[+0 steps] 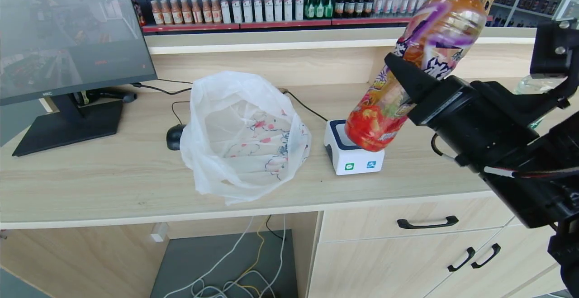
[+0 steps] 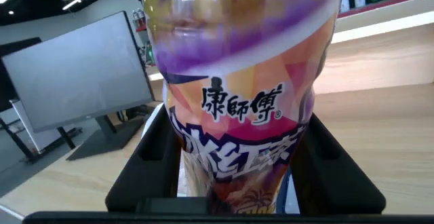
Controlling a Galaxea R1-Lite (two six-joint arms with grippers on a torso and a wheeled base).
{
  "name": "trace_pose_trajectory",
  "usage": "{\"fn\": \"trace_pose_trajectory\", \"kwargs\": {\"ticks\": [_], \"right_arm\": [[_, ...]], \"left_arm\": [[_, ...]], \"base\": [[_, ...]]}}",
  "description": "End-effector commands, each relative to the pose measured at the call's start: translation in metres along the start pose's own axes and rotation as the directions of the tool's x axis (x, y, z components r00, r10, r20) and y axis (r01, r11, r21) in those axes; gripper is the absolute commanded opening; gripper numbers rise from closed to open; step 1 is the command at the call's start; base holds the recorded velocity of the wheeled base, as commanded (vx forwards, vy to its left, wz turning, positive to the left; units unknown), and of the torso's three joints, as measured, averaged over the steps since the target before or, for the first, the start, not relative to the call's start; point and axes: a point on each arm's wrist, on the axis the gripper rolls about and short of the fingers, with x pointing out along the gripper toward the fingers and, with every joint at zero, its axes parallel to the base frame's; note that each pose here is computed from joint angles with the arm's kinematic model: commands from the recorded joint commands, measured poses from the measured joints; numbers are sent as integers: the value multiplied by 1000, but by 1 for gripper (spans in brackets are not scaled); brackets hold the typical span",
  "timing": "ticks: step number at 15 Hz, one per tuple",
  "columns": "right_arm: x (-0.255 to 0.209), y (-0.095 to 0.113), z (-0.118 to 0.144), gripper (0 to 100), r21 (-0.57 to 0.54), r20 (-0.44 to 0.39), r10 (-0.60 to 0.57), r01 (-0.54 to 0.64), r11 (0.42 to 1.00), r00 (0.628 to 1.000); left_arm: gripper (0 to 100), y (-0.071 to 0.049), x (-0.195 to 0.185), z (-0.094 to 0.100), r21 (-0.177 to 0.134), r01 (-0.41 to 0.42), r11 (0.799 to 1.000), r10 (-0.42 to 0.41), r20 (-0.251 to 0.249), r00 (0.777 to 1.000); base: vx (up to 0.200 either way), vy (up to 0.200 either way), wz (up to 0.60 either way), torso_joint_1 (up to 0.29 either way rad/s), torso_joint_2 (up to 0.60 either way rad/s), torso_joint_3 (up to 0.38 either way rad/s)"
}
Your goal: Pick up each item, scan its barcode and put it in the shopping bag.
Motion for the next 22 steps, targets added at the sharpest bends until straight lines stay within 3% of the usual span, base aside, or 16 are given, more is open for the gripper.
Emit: {"fn": "trace_pose_trajectory", "kwargs": {"ticks": [1,6,9,14,16,22], "right_arm": [[20,-6,-11,0,101,7,-25,25,995,1000],[38,-15,-20,0,355,34,-78,61,933,996],[52,-16,-25,0,498,72,-146,91,862,987],[62,-41,-52,0,574,29,-209,155,804,977],[69,-68,-71,0,575,3,-265,216,789,964],[70,-80,-87,0,620,-26,-289,242,747,957]], "left_arm": [[100,0,0,0,1,-1,1000,1,1,1000],[100,0,0,0,1,-1,1000,1,1,1000],[100,0,0,0,1,-1,1000,1,1,1000],[100,0,0,0,-1,-1,1000,1,1,1000],[100,0,0,0,1,-1,1000,1,1,1000],[100,0,0,0,-1,-1,1000,1,1,1000]], "base": [[0,0,0,0,0,0],[0,0,0,0,0,0],[0,0,0,0,0,0],[0,0,0,0,0,0],[0,0,0,0,0,0],[0,0,0,0,0,0]]}}
